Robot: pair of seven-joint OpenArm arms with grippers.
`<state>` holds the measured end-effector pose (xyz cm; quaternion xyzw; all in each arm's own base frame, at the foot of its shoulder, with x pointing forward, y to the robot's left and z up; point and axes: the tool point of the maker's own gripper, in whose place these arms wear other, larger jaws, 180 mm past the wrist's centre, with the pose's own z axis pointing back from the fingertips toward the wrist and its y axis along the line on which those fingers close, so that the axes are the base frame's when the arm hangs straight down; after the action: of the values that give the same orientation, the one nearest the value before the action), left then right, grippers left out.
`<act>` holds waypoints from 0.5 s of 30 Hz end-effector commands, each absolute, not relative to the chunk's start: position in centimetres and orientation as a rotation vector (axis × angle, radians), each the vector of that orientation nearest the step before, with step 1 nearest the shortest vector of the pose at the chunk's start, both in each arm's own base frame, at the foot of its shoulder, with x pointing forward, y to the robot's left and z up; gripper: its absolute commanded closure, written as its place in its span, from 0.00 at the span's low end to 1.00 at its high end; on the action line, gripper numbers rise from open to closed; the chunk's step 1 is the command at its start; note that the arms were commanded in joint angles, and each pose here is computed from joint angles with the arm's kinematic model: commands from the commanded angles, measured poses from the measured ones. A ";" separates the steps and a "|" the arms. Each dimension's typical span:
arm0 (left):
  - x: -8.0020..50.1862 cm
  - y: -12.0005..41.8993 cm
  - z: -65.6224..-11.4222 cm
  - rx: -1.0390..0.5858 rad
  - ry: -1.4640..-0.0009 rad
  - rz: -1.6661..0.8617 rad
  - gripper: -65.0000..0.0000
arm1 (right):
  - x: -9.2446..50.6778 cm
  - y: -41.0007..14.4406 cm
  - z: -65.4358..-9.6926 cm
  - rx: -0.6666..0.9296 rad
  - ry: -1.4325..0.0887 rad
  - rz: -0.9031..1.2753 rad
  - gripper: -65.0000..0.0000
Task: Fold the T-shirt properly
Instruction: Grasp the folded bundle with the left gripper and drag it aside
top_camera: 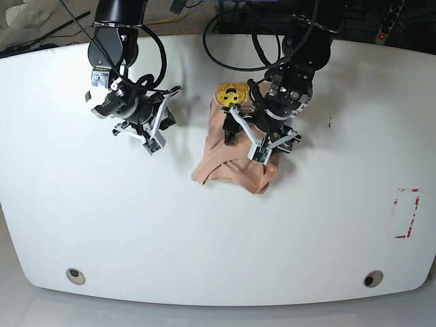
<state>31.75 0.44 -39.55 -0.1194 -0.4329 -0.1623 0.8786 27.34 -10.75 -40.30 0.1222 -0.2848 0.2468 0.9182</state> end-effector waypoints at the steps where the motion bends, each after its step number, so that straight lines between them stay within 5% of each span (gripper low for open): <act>1: 31.6 -0.8 -40.4 -0.266 -0.911 -0.370 0.26 | 28.3 -11.4 -39.1 0.231 -0.630 0.509 0.89; 7: 30.7 0.5 -45.2 -0.220 -0.793 -0.388 0.26 | 28.4 -11.4 -39.0 0.230 -0.633 0.510 0.89; 15: 31.1 11.0 -47.3 -0.033 -0.733 -0.368 0.25 | 28.6 -11.3 -38.0 0.218 -0.665 0.518 0.89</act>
<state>33.24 4.67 -43.52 -0.1162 -0.4416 -0.1632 0.8746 27.36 -11.54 -39.73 0.1071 -0.2888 0.2473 0.9187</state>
